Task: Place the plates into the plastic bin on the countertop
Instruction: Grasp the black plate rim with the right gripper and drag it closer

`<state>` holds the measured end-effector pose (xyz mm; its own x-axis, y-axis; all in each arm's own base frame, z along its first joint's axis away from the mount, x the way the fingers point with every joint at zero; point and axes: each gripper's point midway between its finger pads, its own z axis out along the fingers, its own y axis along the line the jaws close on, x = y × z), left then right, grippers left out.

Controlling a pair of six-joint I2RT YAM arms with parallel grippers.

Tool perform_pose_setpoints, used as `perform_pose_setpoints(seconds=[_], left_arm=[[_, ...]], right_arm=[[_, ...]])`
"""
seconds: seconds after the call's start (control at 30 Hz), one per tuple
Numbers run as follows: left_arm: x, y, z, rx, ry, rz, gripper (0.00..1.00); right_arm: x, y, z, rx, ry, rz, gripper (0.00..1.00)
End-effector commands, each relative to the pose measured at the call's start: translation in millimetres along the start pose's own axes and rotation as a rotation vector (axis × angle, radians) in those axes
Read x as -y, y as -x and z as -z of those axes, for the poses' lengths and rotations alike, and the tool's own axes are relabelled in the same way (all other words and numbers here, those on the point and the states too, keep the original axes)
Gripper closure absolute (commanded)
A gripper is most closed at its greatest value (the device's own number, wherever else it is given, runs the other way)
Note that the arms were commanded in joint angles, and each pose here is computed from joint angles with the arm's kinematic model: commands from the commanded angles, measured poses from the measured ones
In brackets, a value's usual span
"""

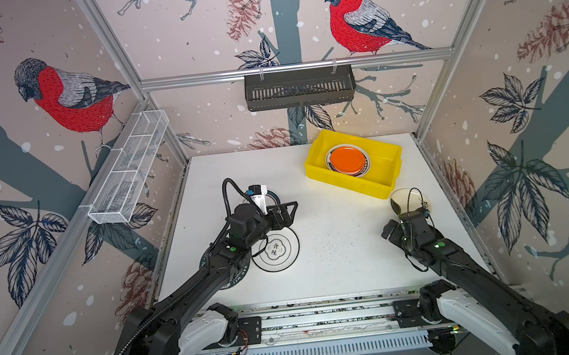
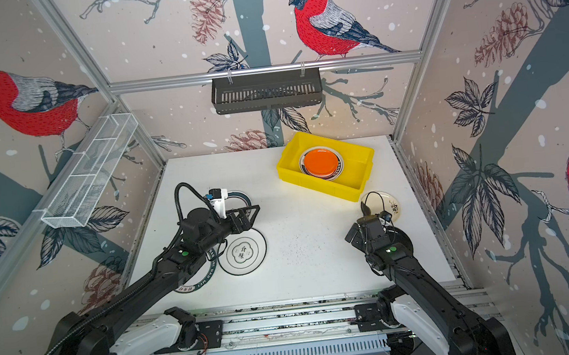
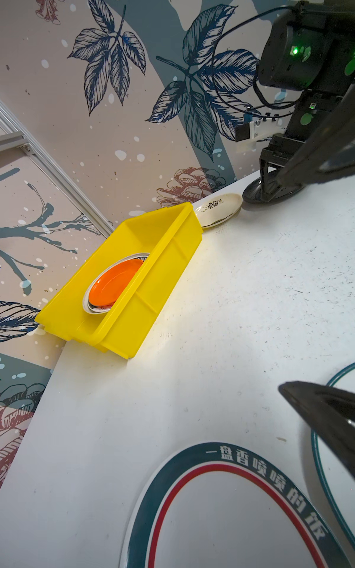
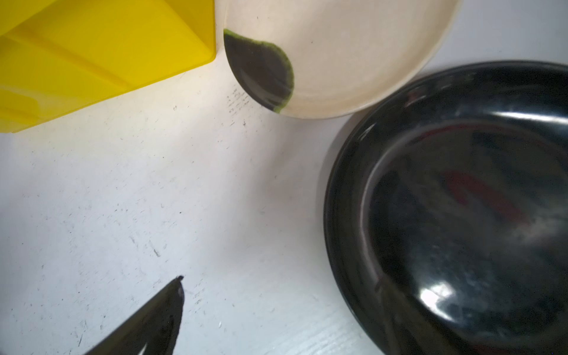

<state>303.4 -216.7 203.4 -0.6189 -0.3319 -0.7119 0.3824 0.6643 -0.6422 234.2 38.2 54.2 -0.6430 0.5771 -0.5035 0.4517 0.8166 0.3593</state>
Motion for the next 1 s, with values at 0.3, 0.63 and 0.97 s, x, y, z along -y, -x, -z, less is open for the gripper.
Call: perform_pose_setpoints(seconds=[0.3, 0.63, 0.97], left_arm=[[12, 0, -5, -0.009, -0.076, 0.038, 0.03], [8, 1, -1, 0.013, -0.052, 0.036, 0.03], [5, -2, -1, 0.006, -0.045, 0.048, 0.03]], right_arm=[[-30, -16, -8, -0.103, 0.143, 0.013, 0.01], [-46, -20, -11, -0.147, 0.193, 0.039, 0.01], [-91, -29, -19, -0.190, 0.335, 0.054, 0.01]])
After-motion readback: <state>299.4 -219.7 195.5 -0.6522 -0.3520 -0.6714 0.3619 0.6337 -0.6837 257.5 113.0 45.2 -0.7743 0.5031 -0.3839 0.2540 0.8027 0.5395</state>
